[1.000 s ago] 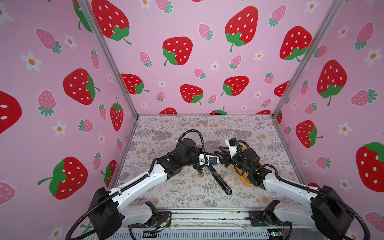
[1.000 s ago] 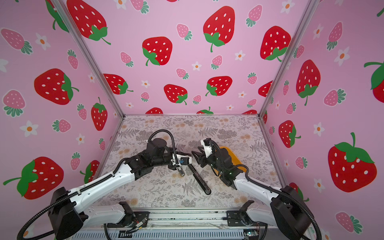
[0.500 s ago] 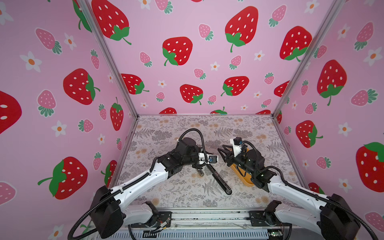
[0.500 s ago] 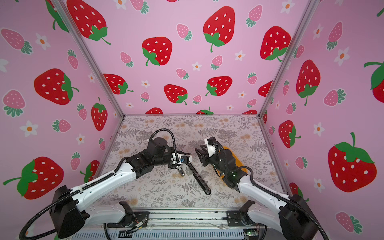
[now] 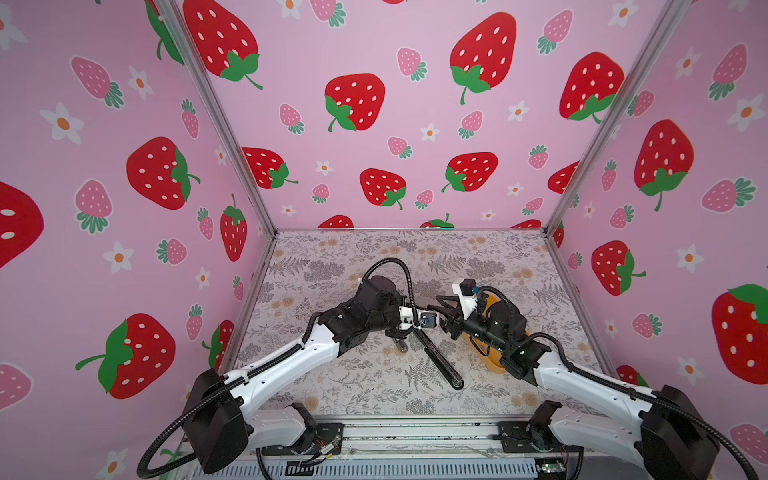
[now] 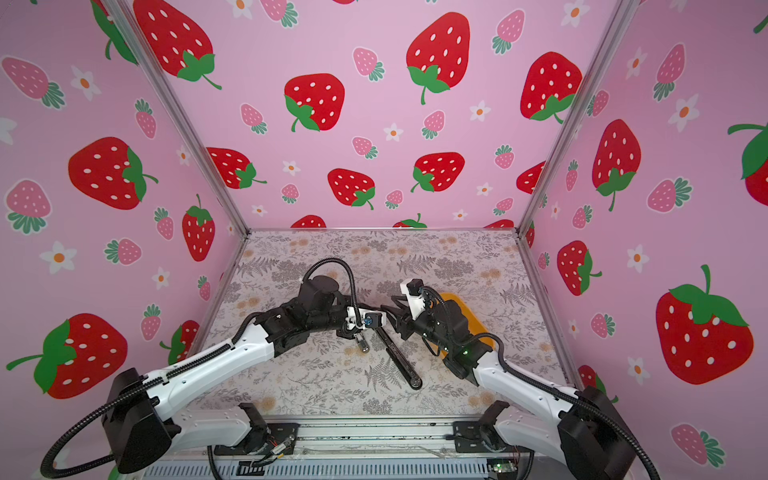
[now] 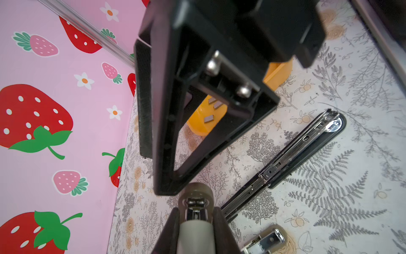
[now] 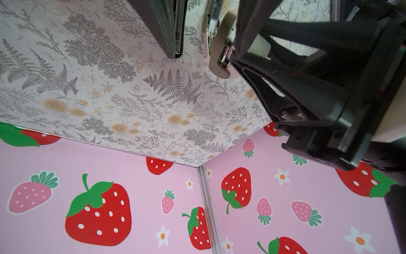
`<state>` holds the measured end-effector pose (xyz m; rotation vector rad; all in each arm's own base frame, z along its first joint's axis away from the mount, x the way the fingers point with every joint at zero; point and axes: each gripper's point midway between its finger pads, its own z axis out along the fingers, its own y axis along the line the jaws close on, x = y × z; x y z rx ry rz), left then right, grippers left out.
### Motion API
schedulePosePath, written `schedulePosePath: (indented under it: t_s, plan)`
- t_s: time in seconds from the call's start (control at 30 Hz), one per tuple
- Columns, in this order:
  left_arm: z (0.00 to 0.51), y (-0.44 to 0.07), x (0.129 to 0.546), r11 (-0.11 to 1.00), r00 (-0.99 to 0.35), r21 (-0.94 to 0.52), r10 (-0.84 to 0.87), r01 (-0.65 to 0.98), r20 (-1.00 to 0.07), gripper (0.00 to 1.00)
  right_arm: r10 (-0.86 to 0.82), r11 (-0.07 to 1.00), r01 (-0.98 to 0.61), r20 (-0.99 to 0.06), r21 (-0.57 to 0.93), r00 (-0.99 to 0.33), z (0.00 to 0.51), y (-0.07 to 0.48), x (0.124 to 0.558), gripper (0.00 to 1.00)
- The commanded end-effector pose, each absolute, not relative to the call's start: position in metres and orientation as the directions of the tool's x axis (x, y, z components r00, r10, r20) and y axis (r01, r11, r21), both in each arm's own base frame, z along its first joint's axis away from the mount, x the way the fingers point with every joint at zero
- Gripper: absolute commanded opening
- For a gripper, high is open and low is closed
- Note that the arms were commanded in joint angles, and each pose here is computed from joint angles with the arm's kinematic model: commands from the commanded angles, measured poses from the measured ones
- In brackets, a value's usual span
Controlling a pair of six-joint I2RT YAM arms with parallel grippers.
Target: Load the staples into the stapler
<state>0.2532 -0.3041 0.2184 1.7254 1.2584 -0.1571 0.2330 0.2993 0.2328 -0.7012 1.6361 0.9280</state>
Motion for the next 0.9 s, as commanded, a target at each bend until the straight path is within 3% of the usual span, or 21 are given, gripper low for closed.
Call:
schedulePosePath:
  t_s: [0.0,0.87]
  plan:
    - [0.237,-0.308,0.256,-0.001,0.493,0.646,0.649,0.763,-0.58,0.0,0.011,0.516,-0.832,-0.972,0.205,-0.233,0.237,0.305,0.235,0.45]
    - [0.266,-0.305,0.245,0.04,0.51,0.613,0.513,0.789,-0.69,0.0,-0.065,0.589,-0.78,-0.951,0.209,-0.303,0.195,0.313,0.258,0.42]
